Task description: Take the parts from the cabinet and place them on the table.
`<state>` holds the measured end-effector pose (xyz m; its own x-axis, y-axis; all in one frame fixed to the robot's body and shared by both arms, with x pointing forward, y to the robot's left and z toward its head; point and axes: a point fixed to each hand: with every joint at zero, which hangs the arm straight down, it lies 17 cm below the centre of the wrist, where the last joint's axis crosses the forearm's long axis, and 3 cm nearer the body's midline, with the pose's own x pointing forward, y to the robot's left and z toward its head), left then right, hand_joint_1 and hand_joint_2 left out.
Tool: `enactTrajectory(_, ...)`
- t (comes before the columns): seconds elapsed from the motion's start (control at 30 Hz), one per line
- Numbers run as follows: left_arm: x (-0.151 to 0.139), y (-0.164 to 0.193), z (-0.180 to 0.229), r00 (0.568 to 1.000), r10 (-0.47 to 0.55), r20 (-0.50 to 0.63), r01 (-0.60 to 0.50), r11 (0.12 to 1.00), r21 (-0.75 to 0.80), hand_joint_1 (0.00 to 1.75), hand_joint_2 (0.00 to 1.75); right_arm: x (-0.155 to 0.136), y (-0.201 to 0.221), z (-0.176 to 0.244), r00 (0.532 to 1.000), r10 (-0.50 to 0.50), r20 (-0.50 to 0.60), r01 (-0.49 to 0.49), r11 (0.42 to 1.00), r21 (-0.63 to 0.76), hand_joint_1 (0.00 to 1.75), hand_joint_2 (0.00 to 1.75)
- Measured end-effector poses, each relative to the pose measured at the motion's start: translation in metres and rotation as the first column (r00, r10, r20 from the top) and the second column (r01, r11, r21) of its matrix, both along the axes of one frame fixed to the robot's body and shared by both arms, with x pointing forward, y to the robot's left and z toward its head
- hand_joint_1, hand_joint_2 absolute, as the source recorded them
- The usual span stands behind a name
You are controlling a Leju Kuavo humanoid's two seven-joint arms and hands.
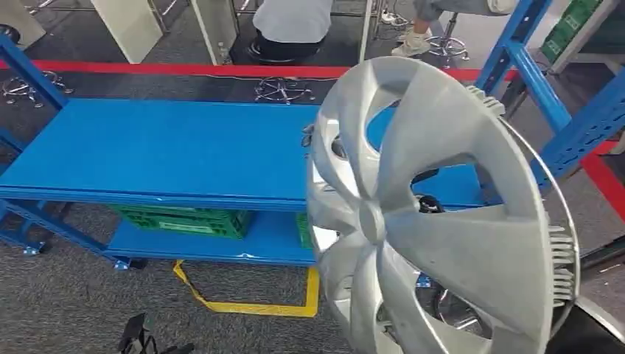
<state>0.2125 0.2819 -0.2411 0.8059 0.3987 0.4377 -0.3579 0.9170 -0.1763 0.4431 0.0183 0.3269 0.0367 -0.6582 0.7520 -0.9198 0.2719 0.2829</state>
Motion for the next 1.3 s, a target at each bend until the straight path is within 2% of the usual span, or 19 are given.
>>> enactTrajectory(1.3, -0.0033, -0.0008, -0.0014, 1.0, 0.002, -0.008, -0.002, 1.0, 0.003, 0.0, 1.75, -0.0039, 0.0008, -0.003, 1.0, 0.016, 0.004, -0.016, 1.0, 0.001, 1.75, 1.75)
